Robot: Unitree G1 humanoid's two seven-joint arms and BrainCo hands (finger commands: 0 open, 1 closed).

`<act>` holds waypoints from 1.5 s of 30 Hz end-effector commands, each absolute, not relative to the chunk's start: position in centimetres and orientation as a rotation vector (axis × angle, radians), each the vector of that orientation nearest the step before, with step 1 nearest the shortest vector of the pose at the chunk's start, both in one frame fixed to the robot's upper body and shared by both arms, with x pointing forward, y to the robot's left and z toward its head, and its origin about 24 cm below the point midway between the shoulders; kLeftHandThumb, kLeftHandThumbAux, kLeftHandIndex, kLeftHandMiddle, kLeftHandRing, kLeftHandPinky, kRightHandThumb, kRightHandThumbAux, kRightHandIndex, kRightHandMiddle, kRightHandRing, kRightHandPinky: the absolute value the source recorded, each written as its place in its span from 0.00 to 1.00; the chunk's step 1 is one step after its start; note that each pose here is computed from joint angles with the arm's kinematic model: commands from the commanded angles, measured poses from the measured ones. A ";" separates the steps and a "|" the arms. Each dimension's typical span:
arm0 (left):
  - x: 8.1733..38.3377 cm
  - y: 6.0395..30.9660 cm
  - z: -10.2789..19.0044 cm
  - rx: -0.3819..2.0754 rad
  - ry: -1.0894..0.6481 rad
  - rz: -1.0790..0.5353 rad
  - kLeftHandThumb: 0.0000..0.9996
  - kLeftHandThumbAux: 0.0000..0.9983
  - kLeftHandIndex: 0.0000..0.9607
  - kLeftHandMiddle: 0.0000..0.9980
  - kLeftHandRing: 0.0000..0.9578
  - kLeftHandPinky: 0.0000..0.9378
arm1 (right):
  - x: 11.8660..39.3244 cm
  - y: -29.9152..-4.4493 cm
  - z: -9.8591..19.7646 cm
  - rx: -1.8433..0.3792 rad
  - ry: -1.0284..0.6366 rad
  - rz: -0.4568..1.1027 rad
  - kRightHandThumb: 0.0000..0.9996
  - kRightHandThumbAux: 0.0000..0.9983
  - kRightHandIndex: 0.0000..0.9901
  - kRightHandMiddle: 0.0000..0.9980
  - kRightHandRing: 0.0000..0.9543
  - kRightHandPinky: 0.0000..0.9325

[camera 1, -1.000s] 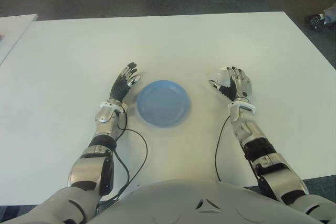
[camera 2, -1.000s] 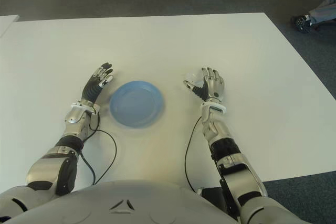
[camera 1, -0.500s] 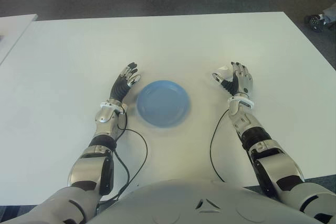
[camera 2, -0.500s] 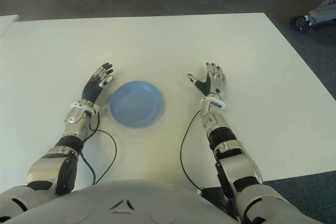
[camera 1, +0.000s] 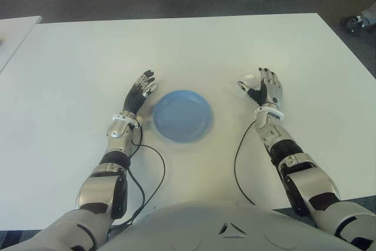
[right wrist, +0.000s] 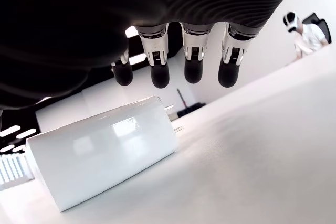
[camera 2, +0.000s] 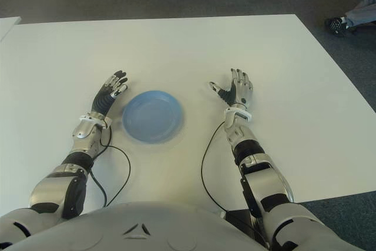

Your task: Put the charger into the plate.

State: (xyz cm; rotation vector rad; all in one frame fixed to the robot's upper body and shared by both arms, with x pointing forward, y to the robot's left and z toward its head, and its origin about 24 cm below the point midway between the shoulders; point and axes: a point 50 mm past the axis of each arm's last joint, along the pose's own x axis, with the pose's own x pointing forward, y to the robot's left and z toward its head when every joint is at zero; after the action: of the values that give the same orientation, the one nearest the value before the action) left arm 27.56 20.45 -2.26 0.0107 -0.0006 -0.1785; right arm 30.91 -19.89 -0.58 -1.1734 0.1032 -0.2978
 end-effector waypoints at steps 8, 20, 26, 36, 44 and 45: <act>26.5 20.4 -3.7 -0.021 0.070 -0.171 0.07 0.53 0.07 0.10 0.11 0.15 | 29.5 -19.5 -2.8 -1.174 0.189 -0.250 0.25 0.28 0.00 0.00 0.00 0.00; 26.5 20.4 -3.8 -0.016 0.083 -0.164 0.10 0.53 0.07 0.13 0.14 0.17 | 29.5 -19.1 -2.8 -1.221 0.189 -0.264 0.24 0.23 0.00 0.00 0.00 0.00; 26.5 20.5 -3.8 -0.013 0.084 -0.165 0.11 0.53 0.08 0.14 0.15 0.19 | 29.6 -18.9 -2.8 -1.233 0.209 -0.241 0.25 0.19 0.00 0.00 0.00 0.00; 26.5 20.3 -3.6 0.005 0.060 -0.176 0.10 0.52 0.09 0.17 0.17 0.19 | 29.6 -18.6 -2.8 -1.255 0.228 -0.175 0.27 0.15 0.00 0.00 0.00 0.00; 26.4 20.2 -3.5 0.014 0.045 -0.185 0.08 0.52 0.09 0.17 0.17 0.19 | 29.6 -18.5 -2.7 -1.381 0.309 -0.032 0.28 0.13 0.00 0.00 0.00 0.00; 26.4 20.2 -3.5 0.013 0.044 -0.186 0.08 0.52 0.09 0.16 0.17 0.19 | 29.5 -18.5 -2.6 -1.403 0.323 -0.003 0.28 0.13 0.00 0.00 0.00 0.00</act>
State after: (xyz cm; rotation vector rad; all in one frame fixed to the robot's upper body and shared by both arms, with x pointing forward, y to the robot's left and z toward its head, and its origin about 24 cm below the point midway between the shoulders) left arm 27.46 20.38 -2.20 0.0240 -0.0119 -0.1841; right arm 31.20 -18.63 -0.58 -1.3482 0.1992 -0.1313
